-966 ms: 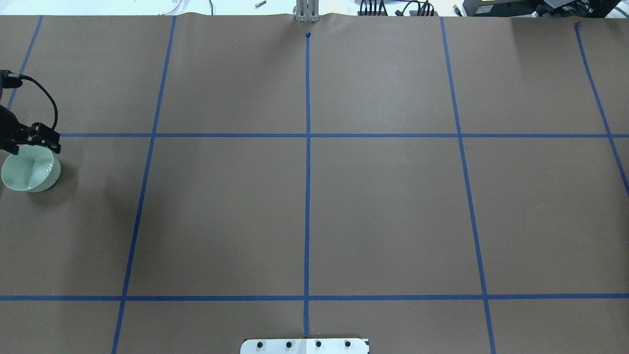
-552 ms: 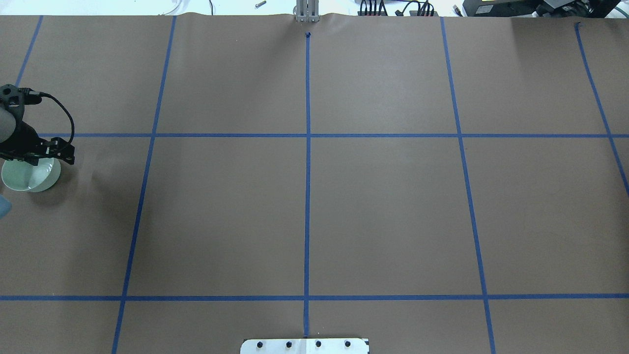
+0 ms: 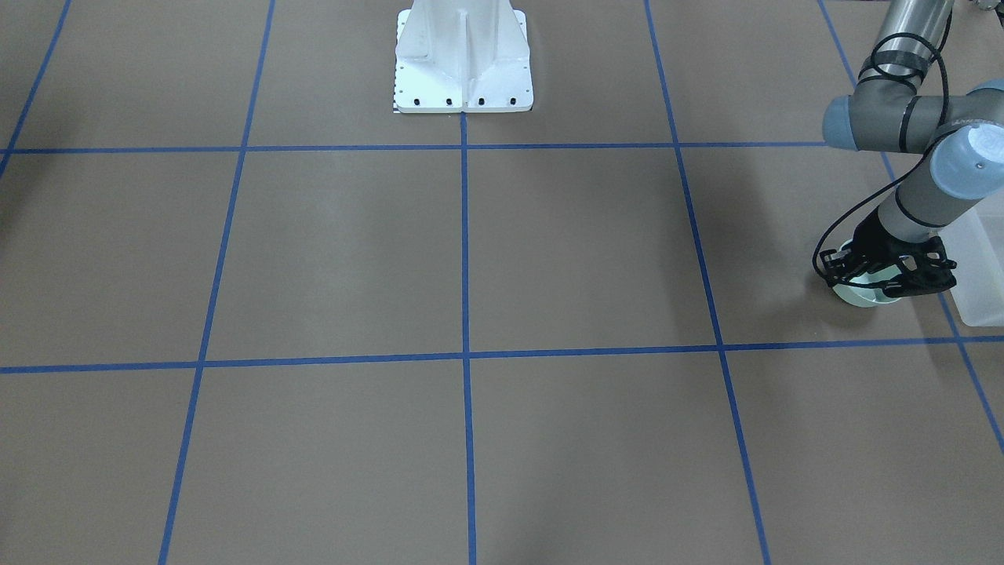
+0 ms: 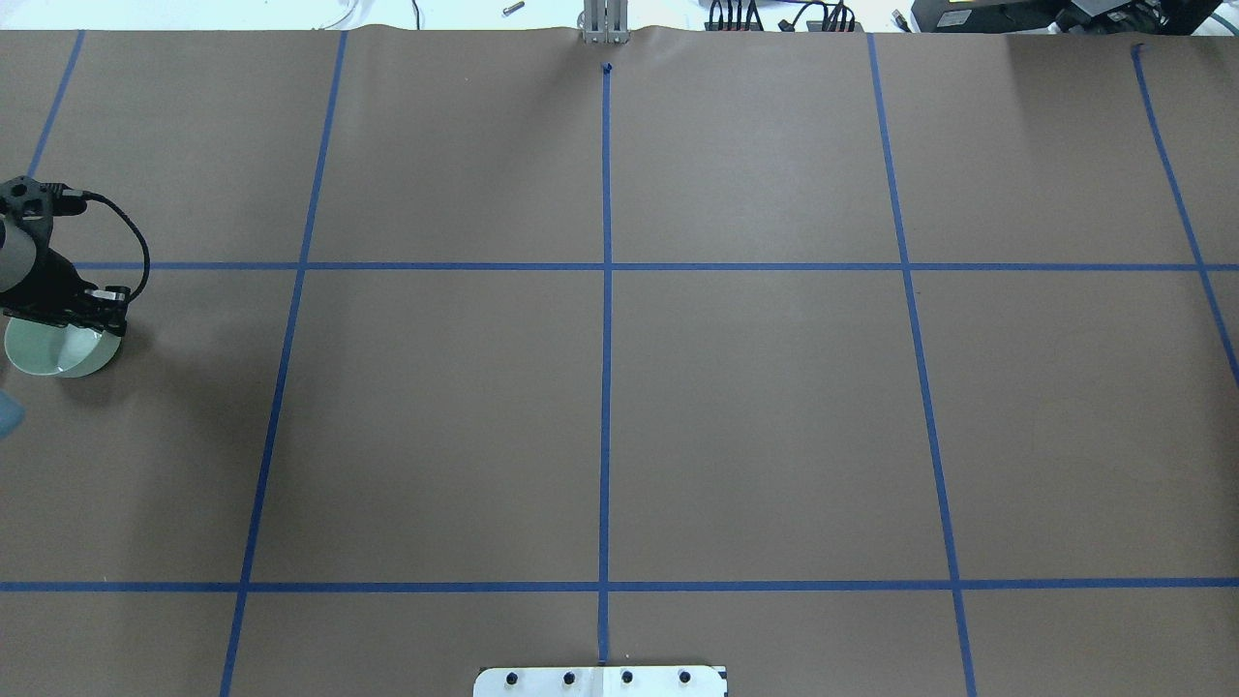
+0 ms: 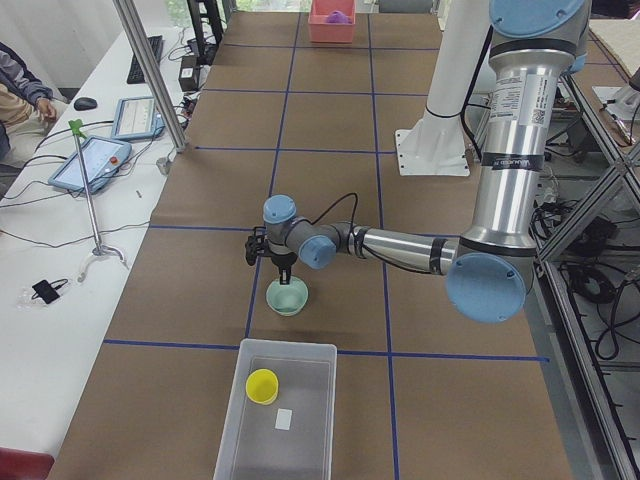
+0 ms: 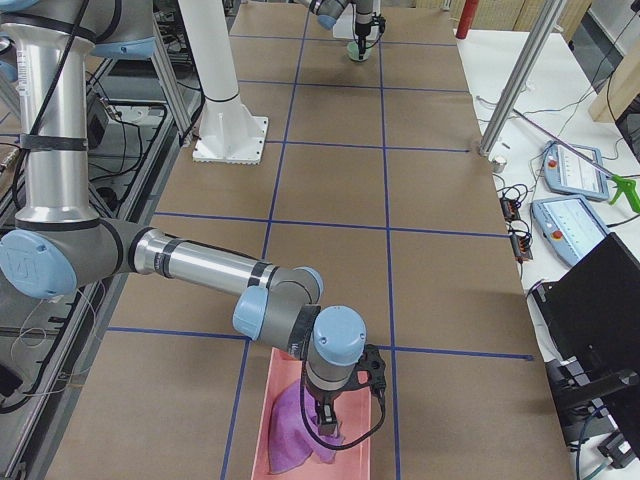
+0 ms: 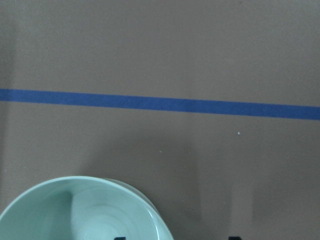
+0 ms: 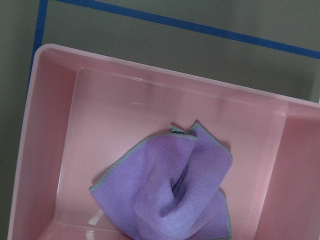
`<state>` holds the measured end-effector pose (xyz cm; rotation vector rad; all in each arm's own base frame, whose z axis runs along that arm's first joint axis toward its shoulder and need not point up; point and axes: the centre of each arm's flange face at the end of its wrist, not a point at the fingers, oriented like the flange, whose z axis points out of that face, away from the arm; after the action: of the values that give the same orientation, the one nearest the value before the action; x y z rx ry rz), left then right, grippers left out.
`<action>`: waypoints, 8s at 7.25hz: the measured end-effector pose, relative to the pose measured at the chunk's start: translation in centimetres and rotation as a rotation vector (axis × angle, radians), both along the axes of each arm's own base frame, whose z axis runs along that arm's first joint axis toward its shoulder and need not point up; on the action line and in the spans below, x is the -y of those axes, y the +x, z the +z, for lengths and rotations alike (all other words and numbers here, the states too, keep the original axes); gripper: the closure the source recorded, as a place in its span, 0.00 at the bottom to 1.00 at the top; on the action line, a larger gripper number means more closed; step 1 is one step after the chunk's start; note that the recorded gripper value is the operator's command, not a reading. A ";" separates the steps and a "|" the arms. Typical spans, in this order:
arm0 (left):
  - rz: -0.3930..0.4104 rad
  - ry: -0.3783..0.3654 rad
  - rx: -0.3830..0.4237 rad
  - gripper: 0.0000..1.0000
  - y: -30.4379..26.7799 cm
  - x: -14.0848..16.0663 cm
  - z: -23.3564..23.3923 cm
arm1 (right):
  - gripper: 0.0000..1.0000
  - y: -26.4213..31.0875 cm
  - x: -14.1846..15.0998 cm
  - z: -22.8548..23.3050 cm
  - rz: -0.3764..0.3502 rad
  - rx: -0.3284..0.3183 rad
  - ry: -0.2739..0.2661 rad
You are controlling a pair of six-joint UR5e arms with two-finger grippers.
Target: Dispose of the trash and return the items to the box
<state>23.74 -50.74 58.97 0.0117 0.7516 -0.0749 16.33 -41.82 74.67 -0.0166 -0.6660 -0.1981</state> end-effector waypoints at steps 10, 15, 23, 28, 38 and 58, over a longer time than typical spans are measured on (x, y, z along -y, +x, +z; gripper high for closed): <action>0.162 0.149 0.004 1.00 -23.5 3.4 1.3 | 0.00 -3.7 4.1 -6.1 0.118 0.087 -0.013; 0.267 0.211 0.072 1.00 -32.5 1.6 11.4 | 0.00 -8.8 5.4 -14.0 0.182 0.148 -0.021; 0.168 0.188 0.107 1.00 -33.2 -5.9 22.6 | 0.00 -9.2 5.0 -14.7 0.177 0.154 -0.015; 0.122 0.144 0.096 1.00 -31.3 -5.9 23.2 | 0.00 -9.6 4.9 -14.8 0.186 0.155 -0.029; 0.106 0.164 0.001 0.03 -28.9 -3.1 19.1 | 0.00 -9.7 5.0 -15.1 0.186 0.154 -0.026; 0.121 0.158 -0.040 0.02 -23.2 -3.6 -0.4 | 0.00 -13.5 5.1 -17.3 0.131 0.071 -0.078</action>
<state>0.51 -47.14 58.56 0.1152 0.7951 0.0996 2.78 -46.93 57.39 -0.0403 -0.7432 -0.0465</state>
